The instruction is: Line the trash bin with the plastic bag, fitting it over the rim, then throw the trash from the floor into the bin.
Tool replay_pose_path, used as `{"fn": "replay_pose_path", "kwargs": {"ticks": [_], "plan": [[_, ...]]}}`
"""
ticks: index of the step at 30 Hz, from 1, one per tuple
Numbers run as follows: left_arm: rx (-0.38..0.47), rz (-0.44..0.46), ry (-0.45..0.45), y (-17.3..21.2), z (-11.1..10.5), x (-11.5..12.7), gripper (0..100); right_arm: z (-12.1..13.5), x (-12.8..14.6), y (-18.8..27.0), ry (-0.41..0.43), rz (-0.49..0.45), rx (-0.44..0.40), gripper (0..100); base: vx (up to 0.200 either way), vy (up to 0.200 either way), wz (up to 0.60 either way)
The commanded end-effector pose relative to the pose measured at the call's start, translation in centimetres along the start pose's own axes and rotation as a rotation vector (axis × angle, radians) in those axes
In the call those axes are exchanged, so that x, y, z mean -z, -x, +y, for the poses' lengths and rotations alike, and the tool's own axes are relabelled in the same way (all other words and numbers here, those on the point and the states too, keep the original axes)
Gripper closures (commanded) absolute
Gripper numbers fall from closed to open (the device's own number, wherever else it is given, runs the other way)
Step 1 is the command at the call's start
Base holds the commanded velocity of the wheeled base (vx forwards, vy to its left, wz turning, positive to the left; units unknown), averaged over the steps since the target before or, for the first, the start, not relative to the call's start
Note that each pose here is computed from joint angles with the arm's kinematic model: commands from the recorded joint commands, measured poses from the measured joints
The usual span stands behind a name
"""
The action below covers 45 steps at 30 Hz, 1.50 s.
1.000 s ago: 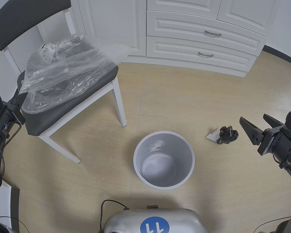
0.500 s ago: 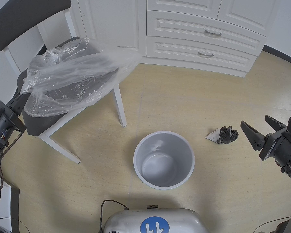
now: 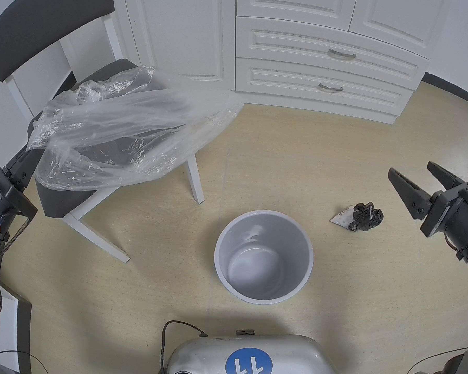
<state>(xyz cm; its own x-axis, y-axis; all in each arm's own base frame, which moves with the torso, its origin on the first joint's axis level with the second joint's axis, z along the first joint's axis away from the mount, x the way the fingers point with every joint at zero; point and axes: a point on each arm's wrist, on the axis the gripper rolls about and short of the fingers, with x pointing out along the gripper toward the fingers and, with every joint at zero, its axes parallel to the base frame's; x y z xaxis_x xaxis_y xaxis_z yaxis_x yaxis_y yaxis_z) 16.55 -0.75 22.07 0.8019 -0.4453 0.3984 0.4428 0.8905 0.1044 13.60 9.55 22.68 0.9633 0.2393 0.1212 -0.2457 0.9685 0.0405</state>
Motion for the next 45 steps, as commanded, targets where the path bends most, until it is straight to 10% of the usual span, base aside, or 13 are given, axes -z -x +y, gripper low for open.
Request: {"fn": "replay_pose_path", "kwargs": {"ticks": [1, 5, 45], "plan": [[0.005, -0.012, -0.005, 0.1, -0.1, -0.3, 100, 1.2, -1.0, -0.2, -0.029, -0.034, -0.059, 0, 0.000, 0.000, 0.00], [0.036, -0.022, 0.010, -0.1, -0.8, -0.4, 100, 2.4, -1.1, 1.4, -0.065, -0.030, -0.153, 0, 0.000, 0.000, 0.00], [0.257, -0.127, 0.080, 2.3, -5.3, -2.4, 100, 5.4, 5.4, -2.3, -0.041, 0.195, -0.128, 0, 0.000, 0.000, 0.00]]}}
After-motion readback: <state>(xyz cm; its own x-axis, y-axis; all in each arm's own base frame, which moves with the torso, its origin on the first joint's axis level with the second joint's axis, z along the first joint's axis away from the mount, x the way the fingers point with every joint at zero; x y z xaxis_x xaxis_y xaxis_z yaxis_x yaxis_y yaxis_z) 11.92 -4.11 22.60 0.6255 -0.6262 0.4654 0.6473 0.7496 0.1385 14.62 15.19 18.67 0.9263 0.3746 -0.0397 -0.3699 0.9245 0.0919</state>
